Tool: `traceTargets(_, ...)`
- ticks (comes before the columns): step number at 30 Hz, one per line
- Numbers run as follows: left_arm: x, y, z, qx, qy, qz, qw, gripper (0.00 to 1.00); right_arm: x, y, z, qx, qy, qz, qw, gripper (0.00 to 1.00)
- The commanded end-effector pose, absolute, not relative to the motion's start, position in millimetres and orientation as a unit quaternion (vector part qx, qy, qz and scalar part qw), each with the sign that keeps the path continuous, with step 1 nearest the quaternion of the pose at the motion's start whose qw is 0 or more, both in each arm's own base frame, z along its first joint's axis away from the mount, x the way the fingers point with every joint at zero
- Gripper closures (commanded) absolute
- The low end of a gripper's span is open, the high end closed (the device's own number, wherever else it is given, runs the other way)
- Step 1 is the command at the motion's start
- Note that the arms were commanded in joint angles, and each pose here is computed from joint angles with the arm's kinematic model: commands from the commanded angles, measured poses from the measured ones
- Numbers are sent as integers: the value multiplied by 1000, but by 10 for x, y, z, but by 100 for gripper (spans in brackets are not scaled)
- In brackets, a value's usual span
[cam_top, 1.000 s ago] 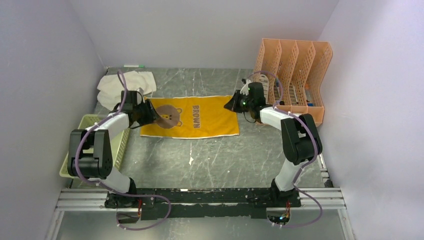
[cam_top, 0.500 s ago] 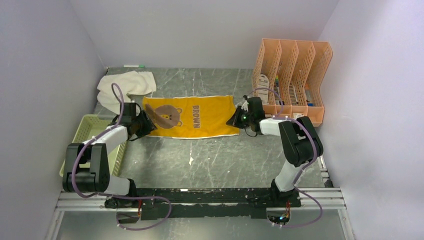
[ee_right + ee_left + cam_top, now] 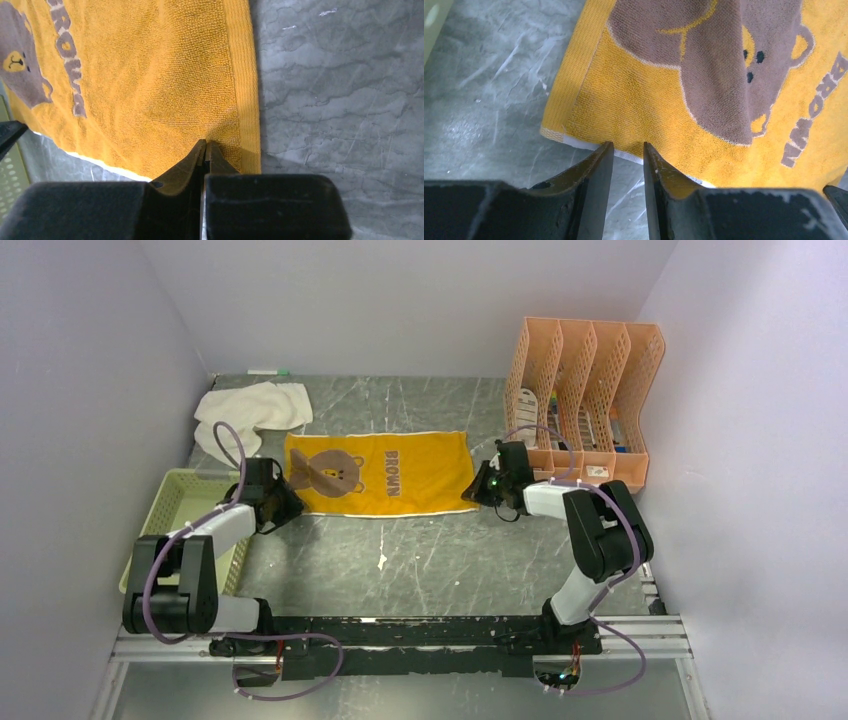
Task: Roll the towels
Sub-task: Fold the towel at the center of the board.
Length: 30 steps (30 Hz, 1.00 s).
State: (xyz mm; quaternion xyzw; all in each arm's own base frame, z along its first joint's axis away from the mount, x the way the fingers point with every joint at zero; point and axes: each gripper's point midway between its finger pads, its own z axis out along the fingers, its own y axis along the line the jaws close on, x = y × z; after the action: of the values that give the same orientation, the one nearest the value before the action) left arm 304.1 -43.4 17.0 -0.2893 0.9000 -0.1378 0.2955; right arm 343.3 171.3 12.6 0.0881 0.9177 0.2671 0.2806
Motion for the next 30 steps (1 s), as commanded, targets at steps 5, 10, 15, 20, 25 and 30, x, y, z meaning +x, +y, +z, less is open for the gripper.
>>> traceTargets(5, 2543, -379, 11, -318, 909, -108, 247, 59, 3092, 1420, -214, 165, 941, 203, 216, 100)
traceTargets(10, 2350, -412, 119, -322, 908, -118, 241, 59, 2894, 1156, -171, 204, 940, 168, 214, 100)
traceTargets(15, 2255, -541, 195, -329, 903, -146, 235, 60, 2747, 1029, -88, 219, 936, 172, 214, 100)
traceTargets(20, 2223, -600, 327, -333, 900, -155, 235, 61, 2628, 928, -124, 218, 940, 161, 208, 100)
traceTargets(25, 2403, -475, 762, -326, 890, -136, 290, 60, 2791, 977, 97, 190, 937, 177, 233, 100)
traceTargets(30, 2864, -287, 1571, -268, 863, -109, 413, 50, 3410, 1310, 1031, 80, 889, 273, 358, 91)
